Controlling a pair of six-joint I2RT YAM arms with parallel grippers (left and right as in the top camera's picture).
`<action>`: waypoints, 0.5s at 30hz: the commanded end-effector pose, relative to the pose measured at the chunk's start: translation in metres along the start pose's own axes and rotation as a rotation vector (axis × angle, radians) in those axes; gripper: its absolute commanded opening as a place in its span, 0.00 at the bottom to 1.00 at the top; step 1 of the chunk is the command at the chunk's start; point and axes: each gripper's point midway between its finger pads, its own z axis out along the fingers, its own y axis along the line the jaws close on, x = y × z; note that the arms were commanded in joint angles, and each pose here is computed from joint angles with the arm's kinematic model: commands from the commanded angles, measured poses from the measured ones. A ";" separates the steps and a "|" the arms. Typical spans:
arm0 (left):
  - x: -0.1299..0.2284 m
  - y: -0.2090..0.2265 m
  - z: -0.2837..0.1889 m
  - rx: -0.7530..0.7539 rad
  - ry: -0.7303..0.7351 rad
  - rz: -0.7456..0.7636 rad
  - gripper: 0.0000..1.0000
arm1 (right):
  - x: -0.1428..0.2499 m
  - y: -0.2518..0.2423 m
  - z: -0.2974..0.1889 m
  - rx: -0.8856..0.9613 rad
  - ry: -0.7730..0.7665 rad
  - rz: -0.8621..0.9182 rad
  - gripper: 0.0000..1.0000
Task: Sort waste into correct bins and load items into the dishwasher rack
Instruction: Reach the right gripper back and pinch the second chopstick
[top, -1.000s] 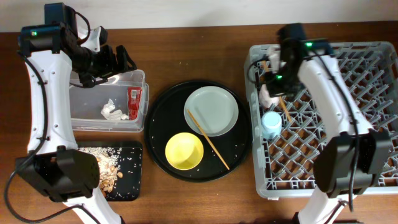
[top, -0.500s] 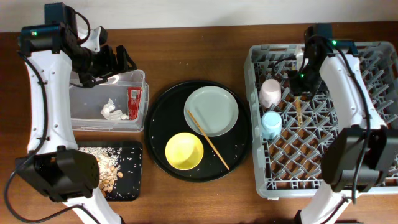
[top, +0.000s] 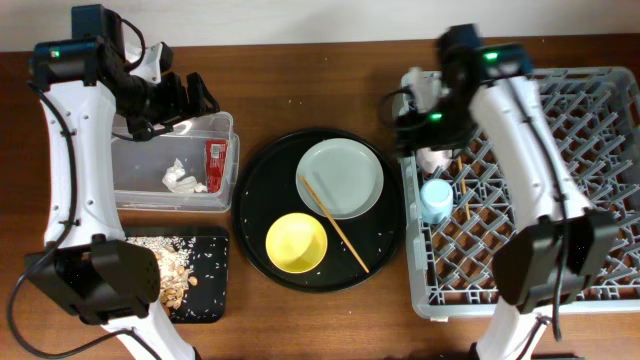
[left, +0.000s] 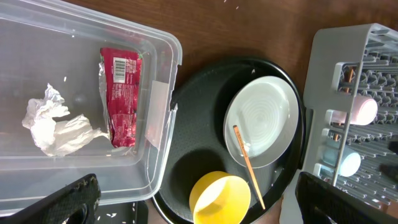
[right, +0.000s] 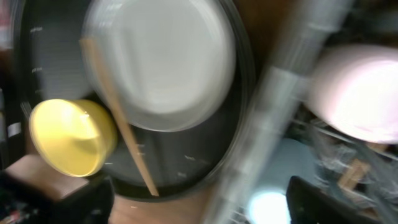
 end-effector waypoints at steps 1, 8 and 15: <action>0.000 0.000 -0.004 0.000 -0.009 0.002 1.00 | 0.003 0.050 0.016 -0.062 0.011 0.006 0.98; 0.000 0.000 -0.004 0.000 -0.009 0.002 1.00 | 0.008 0.102 0.099 0.054 -0.032 -0.188 0.81; 0.000 0.000 -0.004 0.000 -0.009 0.002 1.00 | 0.034 0.094 0.154 0.150 -0.022 -0.253 0.62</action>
